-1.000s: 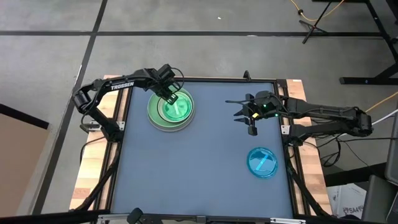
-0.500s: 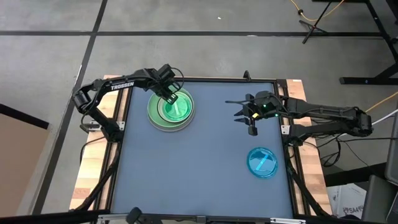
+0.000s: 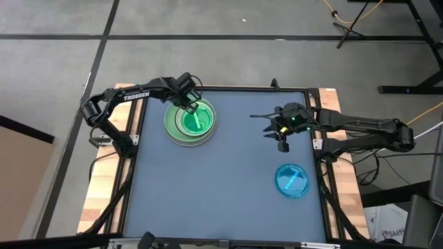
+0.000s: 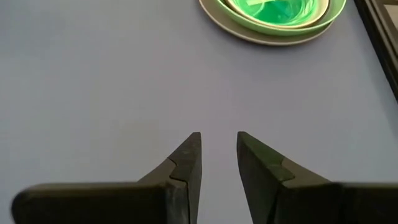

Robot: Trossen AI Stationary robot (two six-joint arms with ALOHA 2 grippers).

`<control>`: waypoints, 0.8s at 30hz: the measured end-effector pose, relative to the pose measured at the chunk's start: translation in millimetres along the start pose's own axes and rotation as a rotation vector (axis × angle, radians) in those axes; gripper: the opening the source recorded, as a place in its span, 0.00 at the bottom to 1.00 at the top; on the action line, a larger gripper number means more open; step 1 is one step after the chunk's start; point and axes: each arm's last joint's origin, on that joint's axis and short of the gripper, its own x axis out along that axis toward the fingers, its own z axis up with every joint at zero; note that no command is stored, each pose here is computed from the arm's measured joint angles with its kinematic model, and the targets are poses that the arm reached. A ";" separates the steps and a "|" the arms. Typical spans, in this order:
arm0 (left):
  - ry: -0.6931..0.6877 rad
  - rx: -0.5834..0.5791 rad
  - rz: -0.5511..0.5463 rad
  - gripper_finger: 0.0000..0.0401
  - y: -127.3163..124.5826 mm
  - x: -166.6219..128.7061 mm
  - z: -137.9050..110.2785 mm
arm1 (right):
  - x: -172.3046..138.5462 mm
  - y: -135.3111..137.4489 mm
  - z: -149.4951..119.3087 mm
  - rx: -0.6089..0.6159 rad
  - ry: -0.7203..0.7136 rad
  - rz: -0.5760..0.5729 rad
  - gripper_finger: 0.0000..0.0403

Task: Stack plastic plates
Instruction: Stack the blue plate on top of the light green plate

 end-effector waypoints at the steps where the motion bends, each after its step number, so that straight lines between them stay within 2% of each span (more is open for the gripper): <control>1: -0.001 -0.001 -0.003 0.22 -1.9 -0.4 -0.6 | 0.0 0.2 -0.5 0.001 0.006 0.001 0.23; 9: -0.058 0.044 -0.058 0.22 -27.6 -5.7 -4.2 | 0.0 0.3 -1.2 0.030 0.012 0.004 0.23; 15: -0.144 0.106 -0.134 0.22 -56.0 -13.3 -8.0 | -0.1 3.0 -2.2 0.042 0.010 0.089 0.23; 24: -0.261 0.214 -0.271 0.22 -103.4 -30.4 -23.5 | -0.7 6.5 -6.8 0.173 0.057 0.169 0.23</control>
